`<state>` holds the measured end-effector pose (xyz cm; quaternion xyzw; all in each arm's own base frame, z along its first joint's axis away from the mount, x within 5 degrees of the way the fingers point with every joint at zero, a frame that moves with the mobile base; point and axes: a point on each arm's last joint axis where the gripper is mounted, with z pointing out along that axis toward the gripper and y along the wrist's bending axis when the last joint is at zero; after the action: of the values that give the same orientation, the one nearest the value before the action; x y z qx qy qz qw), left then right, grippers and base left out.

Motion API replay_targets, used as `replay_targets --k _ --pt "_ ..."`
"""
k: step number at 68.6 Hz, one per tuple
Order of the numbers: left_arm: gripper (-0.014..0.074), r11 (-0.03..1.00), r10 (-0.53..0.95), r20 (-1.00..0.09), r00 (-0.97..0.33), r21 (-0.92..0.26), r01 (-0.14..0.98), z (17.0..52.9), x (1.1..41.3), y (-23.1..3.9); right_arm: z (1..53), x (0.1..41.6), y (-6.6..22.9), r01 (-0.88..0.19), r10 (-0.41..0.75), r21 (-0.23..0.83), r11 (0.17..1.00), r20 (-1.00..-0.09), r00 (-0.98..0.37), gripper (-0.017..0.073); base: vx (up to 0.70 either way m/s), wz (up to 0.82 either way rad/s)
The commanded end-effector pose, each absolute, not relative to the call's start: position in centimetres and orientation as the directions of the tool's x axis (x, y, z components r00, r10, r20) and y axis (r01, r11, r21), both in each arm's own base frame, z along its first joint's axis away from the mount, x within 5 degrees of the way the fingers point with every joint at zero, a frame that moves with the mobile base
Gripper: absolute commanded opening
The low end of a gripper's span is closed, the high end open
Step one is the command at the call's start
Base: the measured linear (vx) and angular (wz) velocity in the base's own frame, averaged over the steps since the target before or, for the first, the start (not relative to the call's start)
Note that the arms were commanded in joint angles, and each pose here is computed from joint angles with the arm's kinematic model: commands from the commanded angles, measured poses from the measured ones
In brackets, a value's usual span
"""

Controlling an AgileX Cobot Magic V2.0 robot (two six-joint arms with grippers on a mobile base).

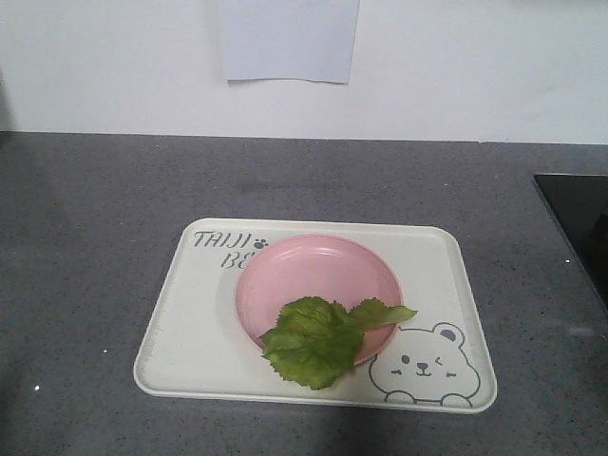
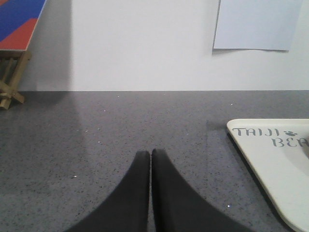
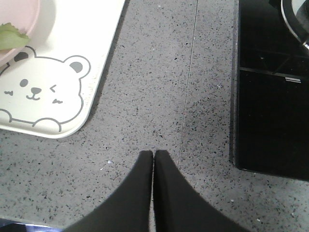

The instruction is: Transfer vegetables to tray and serve

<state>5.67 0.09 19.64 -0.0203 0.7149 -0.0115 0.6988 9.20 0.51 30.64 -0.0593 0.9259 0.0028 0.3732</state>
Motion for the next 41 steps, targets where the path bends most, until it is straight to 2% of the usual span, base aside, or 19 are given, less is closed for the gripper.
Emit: replay_targets --k 1,25,31,41 --pt "-0.0006 0.999 -0.045 -0.998 0.043 -0.045 -0.004 19.51 5.66 0.04 31.7 9.53 0.5 -0.113 -0.114 -0.052 0.992 -0.741 -0.661 -0.001 0.0 0.0" --pt "-0.0006 0.999 -0.045 -0.998 0.043 -0.045 -0.004 19.51 5.66 0.04 31.95 9.71 0.51 -0.107 -0.107 -0.051 0.993 -0.767 -0.633 -0.001 0.0 0.0" --pt "-0.0006 0.999 -0.045 -0.998 0.043 -0.045 -0.004 19.51 5.66 0.04 32.39 9.62 0.51 -0.096 -0.099 -0.056 0.994 -0.843 -0.529 -0.001 0.0 0.0" --pt "-0.0006 0.999 -0.045 -0.998 0.043 -0.045 -0.004 19.51 5.66 0.04 31.6 8.78 0.35 -0.062 -0.09 -0.076 0.995 -0.958 -0.272 -0.001 0.0 0.0"
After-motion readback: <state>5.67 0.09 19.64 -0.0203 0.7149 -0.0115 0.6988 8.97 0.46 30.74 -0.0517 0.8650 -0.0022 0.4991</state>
